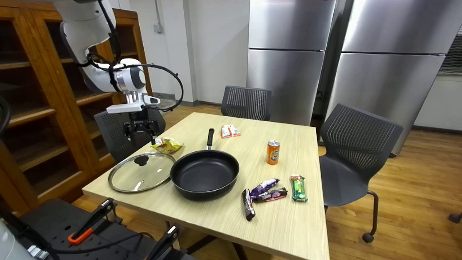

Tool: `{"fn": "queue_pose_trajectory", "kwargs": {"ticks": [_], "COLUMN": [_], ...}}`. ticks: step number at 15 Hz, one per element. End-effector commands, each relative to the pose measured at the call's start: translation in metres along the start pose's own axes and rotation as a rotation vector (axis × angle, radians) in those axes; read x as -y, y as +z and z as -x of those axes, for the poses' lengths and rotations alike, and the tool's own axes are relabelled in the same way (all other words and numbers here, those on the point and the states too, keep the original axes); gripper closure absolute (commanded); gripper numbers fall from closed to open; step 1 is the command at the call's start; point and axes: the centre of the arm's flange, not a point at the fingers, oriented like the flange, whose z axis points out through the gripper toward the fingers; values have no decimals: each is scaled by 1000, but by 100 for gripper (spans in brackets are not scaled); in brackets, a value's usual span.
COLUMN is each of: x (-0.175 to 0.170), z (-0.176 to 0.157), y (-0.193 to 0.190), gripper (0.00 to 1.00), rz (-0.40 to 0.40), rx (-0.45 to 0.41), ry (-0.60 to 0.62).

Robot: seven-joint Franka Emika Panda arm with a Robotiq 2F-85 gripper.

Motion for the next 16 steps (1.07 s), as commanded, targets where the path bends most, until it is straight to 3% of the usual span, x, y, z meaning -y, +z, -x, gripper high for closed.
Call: {"fn": "queue_pose_trajectory", "kwargs": {"ticks": [1,16], "x": [-30,-177], "z": [30,73], "y": [-24,-29], "gripper": [0,0], "rz": [-16,-151], "rx": [-26,-127], "ry": [17,286]}}
